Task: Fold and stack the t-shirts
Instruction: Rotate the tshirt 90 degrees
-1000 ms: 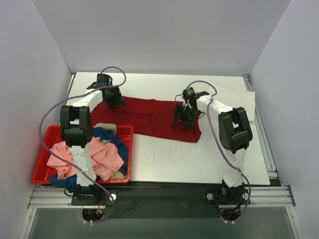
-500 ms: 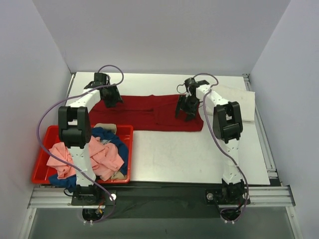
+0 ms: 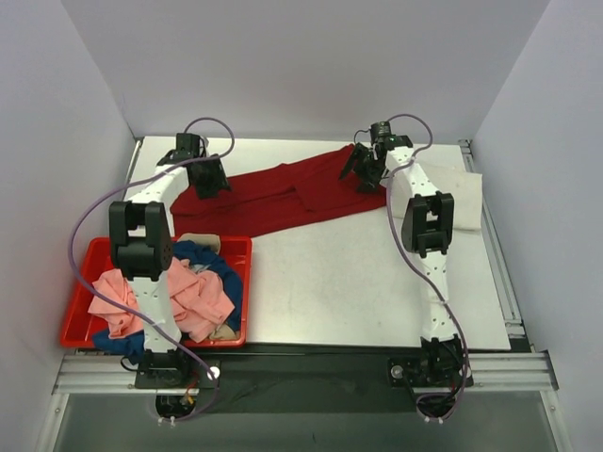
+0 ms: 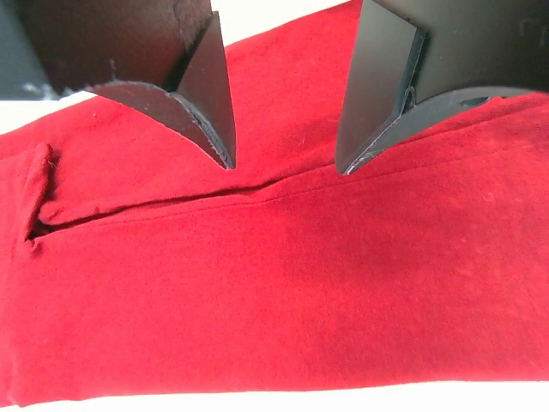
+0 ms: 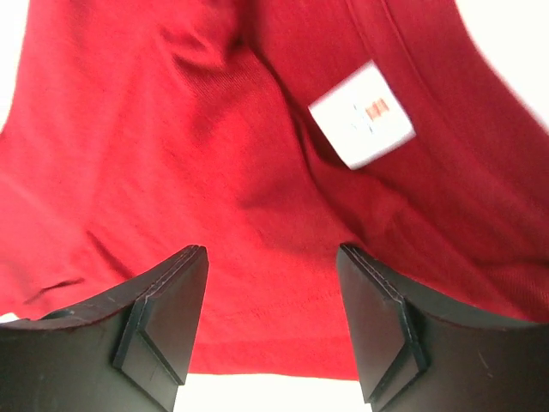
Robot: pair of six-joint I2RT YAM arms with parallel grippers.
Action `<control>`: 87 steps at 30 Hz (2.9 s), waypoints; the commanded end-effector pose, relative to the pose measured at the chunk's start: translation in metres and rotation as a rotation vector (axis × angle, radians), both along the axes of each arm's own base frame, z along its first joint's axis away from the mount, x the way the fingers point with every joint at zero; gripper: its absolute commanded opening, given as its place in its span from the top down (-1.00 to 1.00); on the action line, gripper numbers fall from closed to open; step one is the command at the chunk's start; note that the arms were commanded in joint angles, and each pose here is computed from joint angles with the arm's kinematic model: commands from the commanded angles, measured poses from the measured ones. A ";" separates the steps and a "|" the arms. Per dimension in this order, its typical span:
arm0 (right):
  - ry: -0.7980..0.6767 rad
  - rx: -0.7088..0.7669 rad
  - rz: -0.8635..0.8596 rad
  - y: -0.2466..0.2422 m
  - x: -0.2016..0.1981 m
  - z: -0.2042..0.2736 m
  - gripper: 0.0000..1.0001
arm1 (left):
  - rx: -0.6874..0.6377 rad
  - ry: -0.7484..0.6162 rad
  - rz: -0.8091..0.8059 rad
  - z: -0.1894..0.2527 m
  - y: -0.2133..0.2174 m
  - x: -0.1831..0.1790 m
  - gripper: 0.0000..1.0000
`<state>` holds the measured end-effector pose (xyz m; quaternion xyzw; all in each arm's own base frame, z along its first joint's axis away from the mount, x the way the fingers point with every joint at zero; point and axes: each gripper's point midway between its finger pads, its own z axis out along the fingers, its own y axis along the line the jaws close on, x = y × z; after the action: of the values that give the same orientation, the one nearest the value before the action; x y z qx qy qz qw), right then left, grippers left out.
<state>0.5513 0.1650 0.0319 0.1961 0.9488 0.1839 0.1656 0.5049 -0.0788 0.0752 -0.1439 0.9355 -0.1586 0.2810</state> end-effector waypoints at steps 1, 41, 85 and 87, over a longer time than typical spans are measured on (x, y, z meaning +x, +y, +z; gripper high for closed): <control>-0.113 0.131 0.061 0.021 0.014 0.035 -0.26 | 0.025 -0.056 0.000 0.014 0.011 0.016 -0.21; 0.081 -0.233 -0.097 -0.033 -0.034 -0.029 -0.23 | -0.070 0.198 -0.073 -0.066 -0.102 -0.054 -0.20; 0.158 -0.184 0.109 -0.044 -0.050 -0.010 -0.24 | -0.610 0.352 0.022 0.040 -0.309 -0.247 -0.27; 0.138 -0.151 0.118 -0.038 -0.046 -0.001 -0.24 | -0.635 0.336 0.013 0.060 -0.306 -0.248 -0.28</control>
<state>0.5094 0.1202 0.0233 0.1509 0.9775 0.0876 0.1187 0.2481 -0.3781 0.0790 -0.2442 0.9032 -0.3493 0.0510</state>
